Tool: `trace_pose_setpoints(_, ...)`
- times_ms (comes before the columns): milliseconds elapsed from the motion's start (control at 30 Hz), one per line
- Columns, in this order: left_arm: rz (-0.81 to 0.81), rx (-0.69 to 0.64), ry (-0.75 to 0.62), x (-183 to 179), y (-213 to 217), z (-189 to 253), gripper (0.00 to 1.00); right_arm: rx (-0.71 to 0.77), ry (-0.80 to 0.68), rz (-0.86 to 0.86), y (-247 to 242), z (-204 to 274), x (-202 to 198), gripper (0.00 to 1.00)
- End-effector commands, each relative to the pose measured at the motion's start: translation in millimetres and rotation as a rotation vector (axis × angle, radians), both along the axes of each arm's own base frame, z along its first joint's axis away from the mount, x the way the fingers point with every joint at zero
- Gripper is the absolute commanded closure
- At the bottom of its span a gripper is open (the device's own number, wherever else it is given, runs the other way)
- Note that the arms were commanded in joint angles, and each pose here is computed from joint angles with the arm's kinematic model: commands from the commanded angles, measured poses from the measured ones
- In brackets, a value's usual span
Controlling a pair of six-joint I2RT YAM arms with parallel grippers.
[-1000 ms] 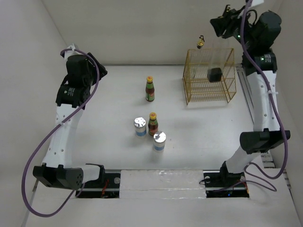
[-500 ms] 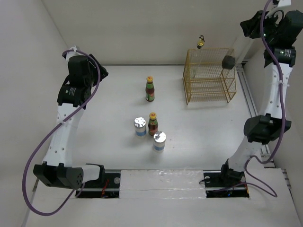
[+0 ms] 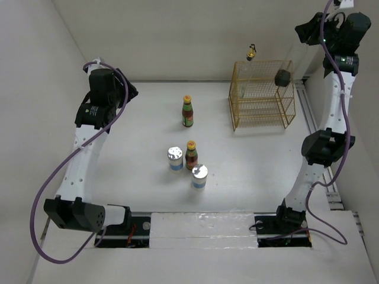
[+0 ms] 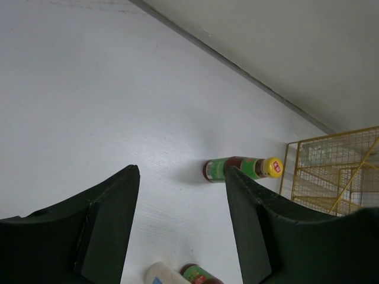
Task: Organize the condiment bottles
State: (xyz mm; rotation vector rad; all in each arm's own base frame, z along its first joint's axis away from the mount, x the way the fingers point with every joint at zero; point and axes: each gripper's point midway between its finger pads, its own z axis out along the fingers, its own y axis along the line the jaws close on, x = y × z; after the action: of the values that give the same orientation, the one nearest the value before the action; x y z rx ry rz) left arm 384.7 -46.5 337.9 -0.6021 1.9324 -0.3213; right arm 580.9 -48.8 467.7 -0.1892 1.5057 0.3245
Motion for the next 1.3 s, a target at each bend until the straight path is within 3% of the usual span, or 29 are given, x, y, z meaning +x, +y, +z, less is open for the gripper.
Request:
trace_pose_setpoints(0, -0.01, -0.014, -0.029, 2, -4, 6, 0.45, -0.039, -0.32, 0.015, 14, 110, -39, 1.0)
trace_pose_setpoints(567, -0.002, -0.01, -0.03, 5, -2, 7, 0.45, 0.03, -0.462, -0.017, 20, 109, 6, 1.0)
trace_pose_setpoints(833, 0.007, -0.004, -0.012, 4, -1, 1, 0.45, 0.028, -0.515, -0.011, 20, 113, 8, 1.0)
trace_pose_setpoints(1267, 0.014, -0.018, 0.008, -1, -1, -12, 0.45, 0.007, -0.263, 0.034, 26, 7, 25, 1.0)
